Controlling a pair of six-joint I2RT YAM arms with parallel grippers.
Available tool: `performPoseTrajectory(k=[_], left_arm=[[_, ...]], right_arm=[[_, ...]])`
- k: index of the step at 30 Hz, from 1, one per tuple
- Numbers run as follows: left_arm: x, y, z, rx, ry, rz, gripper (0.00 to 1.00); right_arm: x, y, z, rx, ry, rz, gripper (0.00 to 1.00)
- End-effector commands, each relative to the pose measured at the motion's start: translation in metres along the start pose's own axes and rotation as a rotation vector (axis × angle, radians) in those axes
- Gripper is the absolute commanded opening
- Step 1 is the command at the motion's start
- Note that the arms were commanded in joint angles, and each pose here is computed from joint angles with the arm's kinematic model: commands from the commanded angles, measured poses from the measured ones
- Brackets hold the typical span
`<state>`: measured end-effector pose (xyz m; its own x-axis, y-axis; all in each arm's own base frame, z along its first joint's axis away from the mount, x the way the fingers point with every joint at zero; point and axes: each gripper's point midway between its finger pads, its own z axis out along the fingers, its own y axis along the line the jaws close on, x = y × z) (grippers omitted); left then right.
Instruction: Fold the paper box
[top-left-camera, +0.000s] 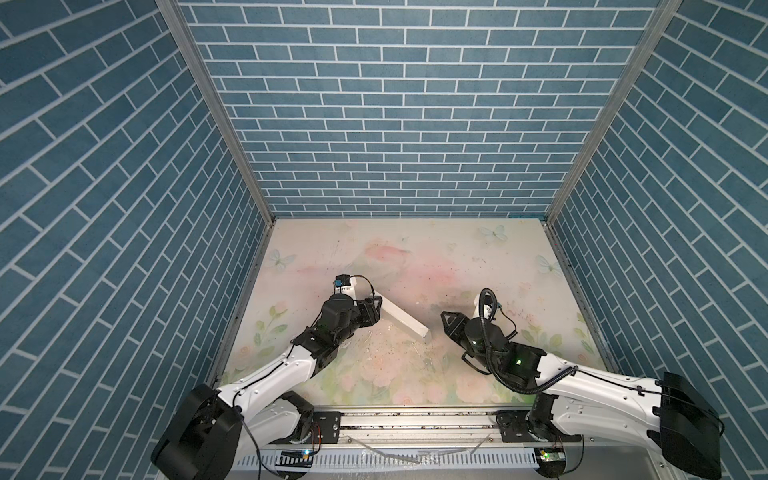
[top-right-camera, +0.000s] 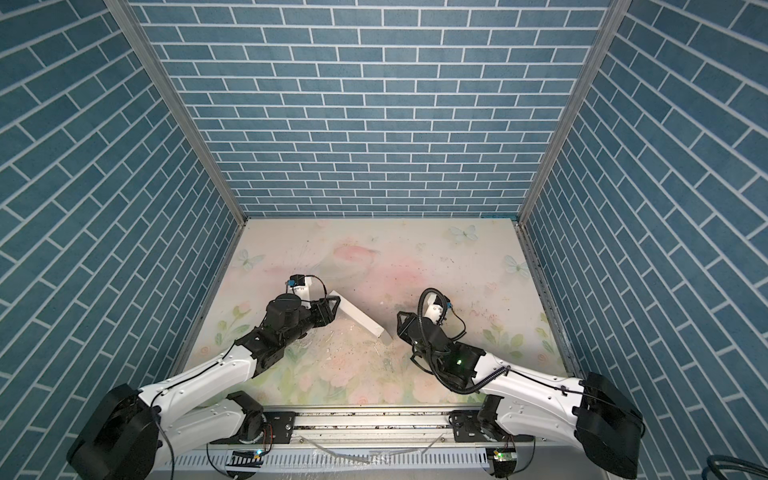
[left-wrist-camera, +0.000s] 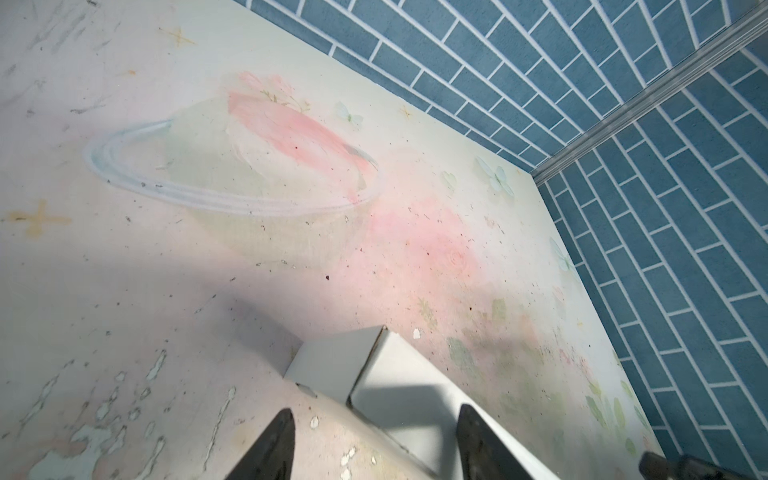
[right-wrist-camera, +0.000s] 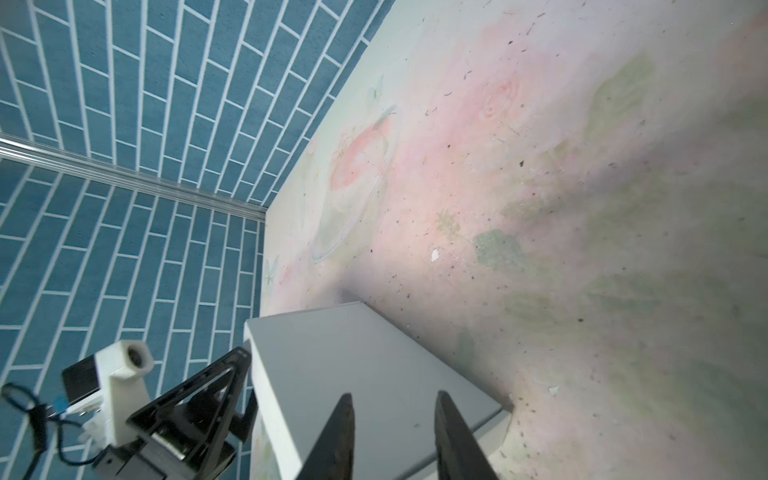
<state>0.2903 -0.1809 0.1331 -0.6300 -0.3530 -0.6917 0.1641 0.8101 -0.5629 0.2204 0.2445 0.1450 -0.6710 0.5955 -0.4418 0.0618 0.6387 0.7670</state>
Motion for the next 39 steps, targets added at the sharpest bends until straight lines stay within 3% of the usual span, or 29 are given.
performPoseTrajectory(k=[1,14,22,31,39], left_arm=[[0.014,0.014,-0.007,-0.075,0.062,0.024,0.65],[0.002,0.003,0.015,-0.069,0.06,0.054,0.65],[-0.015,-0.013,0.018,-0.054,0.062,0.075,0.69],[-0.042,-0.042,0.005,-0.016,0.094,0.204,0.79],[-0.052,-0.042,-0.004,0.088,0.227,0.244,0.74]], right_arm=[[-0.002,0.018,-0.008,0.01,0.061,-0.079,0.35],[0.022,0.034,-0.009,0.008,0.221,-0.125,0.38],[0.012,0.04,-0.022,0.039,0.221,-0.187,0.43],[0.012,0.051,-0.028,0.081,0.211,-0.237,0.45],[0.022,0.051,-0.035,0.108,0.197,-0.225,0.45]])
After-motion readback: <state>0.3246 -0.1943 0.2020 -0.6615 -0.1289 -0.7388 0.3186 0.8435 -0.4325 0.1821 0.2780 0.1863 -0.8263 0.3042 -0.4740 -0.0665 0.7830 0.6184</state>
